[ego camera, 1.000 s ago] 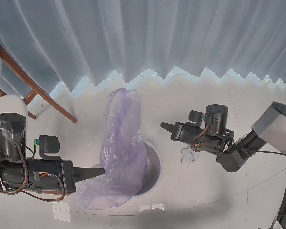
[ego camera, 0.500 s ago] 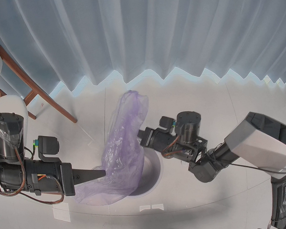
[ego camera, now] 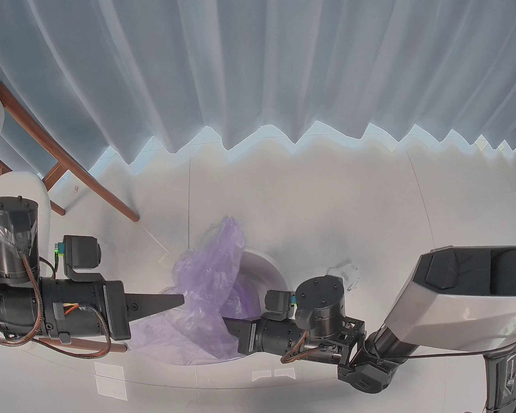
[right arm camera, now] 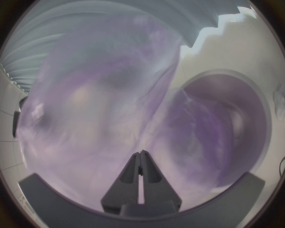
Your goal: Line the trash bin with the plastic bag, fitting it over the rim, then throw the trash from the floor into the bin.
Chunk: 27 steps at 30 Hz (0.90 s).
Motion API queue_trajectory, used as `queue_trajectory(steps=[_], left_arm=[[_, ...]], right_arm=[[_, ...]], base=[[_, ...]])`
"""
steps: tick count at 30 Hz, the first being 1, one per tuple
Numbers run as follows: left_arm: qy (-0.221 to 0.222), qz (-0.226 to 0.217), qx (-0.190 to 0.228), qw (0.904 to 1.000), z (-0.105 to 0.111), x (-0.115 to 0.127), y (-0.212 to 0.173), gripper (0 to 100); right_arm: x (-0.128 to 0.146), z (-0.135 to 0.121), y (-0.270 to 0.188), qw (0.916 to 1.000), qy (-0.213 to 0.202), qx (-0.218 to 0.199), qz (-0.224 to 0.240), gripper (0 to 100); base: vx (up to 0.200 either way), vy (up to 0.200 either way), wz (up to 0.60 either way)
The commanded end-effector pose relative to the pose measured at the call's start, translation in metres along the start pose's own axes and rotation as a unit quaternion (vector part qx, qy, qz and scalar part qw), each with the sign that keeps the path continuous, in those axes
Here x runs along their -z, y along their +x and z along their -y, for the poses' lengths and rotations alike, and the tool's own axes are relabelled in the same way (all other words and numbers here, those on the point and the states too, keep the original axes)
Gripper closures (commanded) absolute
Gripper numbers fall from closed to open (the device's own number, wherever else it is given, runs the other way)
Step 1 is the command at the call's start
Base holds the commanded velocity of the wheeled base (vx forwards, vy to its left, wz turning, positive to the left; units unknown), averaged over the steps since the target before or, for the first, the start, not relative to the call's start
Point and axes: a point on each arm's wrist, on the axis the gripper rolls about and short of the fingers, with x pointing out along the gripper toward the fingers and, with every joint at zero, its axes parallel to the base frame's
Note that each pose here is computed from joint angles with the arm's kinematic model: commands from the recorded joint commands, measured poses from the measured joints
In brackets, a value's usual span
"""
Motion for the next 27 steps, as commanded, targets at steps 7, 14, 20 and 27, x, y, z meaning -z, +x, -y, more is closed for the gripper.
queue_trajectory(steps=[7, 14, 20, 27], left_arm=[[-0.006, 0.018, -0.015, 0.9997, -0.006, -0.008, -0.001, 100], [-0.002, -0.036, 0.066, 0.9972, 0.001, 0.002, 0.002, 100], [0.014, -0.016, 0.087, 0.996, 0.005, -0.002, 0.003, 100], [0.014, -0.001, 0.127, 0.9918, 0.01, 0.005, 0.017, 100]], right_arm=[[-0.005, 0.012, -0.024, 0.9994, -0.007, 0.035, 0.005, 100], [-0.019, 0.001, -0.077, 0.9983, -0.001, 0.055, 0.02, 100], [0.019, 0.005, -0.11, 0.9944, -0.013, 0.092, -0.051, 100], [0.045, 0.015, -0.076, 0.992, -0.022, 0.09, -0.086, 100]], base=[[0.0, 0.0, 0.0], [0.0, 0.0, 0.0], [0.0, 0.0, 0.0], [0.0, 0.0, 0.0]])
